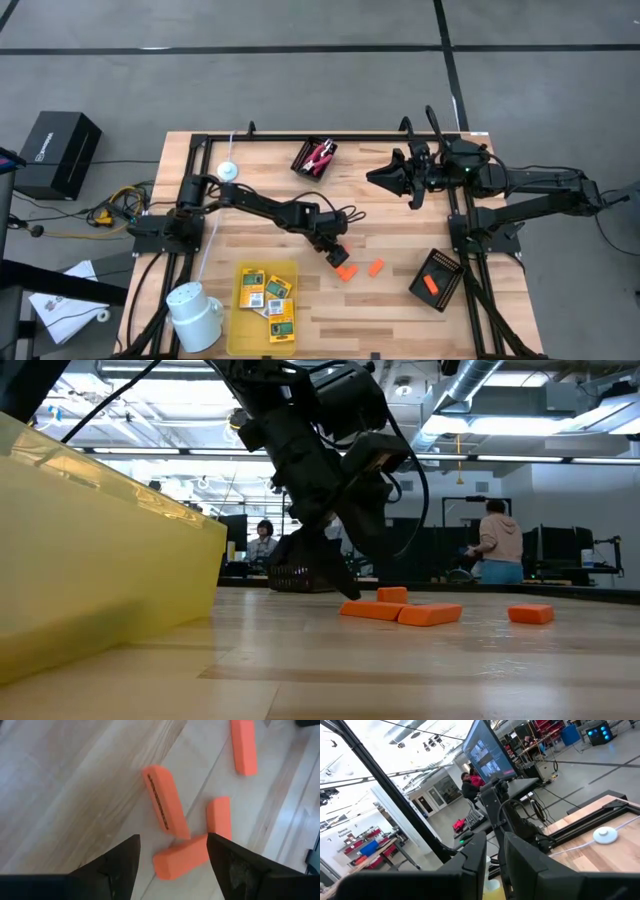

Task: Pick & Place School Supplies
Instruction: Put the orange eraser into the bottom black bin

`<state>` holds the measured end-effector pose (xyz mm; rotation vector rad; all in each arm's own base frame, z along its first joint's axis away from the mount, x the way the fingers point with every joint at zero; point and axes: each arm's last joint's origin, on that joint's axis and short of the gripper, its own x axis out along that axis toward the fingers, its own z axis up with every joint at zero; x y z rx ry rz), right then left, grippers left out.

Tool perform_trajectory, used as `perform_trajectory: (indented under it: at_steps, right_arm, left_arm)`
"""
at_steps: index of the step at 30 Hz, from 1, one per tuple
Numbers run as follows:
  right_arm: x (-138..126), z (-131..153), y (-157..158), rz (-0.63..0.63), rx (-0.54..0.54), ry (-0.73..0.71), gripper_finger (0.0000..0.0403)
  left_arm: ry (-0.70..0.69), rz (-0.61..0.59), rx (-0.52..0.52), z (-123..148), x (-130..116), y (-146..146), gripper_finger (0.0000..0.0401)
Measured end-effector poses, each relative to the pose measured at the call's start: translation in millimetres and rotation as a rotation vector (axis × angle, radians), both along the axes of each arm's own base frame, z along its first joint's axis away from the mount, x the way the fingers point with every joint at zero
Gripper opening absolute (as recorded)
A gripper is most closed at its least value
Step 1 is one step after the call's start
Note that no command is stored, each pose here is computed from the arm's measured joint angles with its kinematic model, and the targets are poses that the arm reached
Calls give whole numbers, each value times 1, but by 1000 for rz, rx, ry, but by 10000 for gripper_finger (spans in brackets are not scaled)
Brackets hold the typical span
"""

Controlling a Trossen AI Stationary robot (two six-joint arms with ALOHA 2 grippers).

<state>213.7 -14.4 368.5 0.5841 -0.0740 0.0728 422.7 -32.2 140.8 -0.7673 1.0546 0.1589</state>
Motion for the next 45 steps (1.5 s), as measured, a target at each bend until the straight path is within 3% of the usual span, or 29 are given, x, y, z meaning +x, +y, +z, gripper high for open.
perform_trajectory:
  at_steps: [18,27,33,38,45]
  right_arm:
    - [0,0,0,-2,0,-3,63]
    - [0,1,0,-1,-2,-14,63]
    - [0,1,0,-1,-18,-15,63]
    - [0,1,0,-2,-29,-15,63]
    - [0,1,0,-2,-31,-14,63]
  left_arm:
    - [-14,13,13,-8,7,6,221]
    - [-9,-56,-8,-13,28,2,220]
    - [36,-77,8,-15,25,2,214]
    - [91,-88,58,-21,20,2,175]
    - [104,-129,86,-34,21,0,60]
